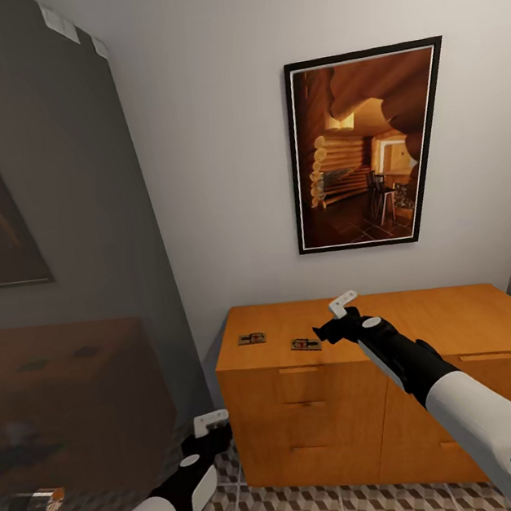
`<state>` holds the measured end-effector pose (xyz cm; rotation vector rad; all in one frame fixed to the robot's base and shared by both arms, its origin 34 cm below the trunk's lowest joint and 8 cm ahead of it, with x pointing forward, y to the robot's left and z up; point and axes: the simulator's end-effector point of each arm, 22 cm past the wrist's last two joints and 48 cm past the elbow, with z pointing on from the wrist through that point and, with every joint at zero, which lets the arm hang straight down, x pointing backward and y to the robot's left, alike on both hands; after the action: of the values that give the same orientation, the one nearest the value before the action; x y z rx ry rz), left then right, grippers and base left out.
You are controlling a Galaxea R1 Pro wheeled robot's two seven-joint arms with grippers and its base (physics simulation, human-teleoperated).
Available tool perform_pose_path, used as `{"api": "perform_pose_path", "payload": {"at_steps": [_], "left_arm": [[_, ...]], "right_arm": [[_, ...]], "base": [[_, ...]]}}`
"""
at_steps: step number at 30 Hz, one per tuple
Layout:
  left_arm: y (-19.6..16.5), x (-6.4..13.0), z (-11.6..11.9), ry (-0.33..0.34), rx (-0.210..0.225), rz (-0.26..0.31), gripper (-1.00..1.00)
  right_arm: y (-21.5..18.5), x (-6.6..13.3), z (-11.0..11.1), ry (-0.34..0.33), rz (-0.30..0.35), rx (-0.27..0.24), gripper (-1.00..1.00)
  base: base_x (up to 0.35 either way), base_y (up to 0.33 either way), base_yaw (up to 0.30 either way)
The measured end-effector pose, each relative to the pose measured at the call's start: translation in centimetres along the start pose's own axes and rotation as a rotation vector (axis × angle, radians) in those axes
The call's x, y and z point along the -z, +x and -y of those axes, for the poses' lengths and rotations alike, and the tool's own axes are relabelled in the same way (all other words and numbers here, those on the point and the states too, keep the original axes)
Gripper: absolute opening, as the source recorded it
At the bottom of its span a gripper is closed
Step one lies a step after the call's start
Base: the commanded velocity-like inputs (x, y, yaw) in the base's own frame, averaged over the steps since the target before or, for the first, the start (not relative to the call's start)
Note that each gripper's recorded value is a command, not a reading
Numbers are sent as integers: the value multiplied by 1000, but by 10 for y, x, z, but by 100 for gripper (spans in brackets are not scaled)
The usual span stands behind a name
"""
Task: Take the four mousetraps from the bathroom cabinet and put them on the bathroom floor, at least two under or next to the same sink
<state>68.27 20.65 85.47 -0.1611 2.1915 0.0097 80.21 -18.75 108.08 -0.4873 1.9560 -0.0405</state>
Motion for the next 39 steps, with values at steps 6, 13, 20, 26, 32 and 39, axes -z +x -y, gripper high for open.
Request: {"api": "perform_pose_path", "payload": {"at_steps": [6,13,20,26,32,39], "left_arm": [[-1,0,3,4,1,1,100],[-1,1,5,8,1,3,100],[-1,1,6,8,1,3,100],[0,1,6,8,0,2,100],[0,1,6,8,0,1,100],[0,1,6,8,-1,0,100]], "right_arm": [[0,0,-4,-17,-1,6,100],[5,4,-40,-188,-16,39,100],[20,13,-59,-318,-56,136,100],[19,14,-44,-306,-57,129,100],[16,16,-32,-295,-46,91,100],[16,16,-30,-293,-48,92,100]], "base": [[0,0,0],[0,0,0],[0,0,0],[0,0,0],[0,0,0],[64,-8,0]]}}
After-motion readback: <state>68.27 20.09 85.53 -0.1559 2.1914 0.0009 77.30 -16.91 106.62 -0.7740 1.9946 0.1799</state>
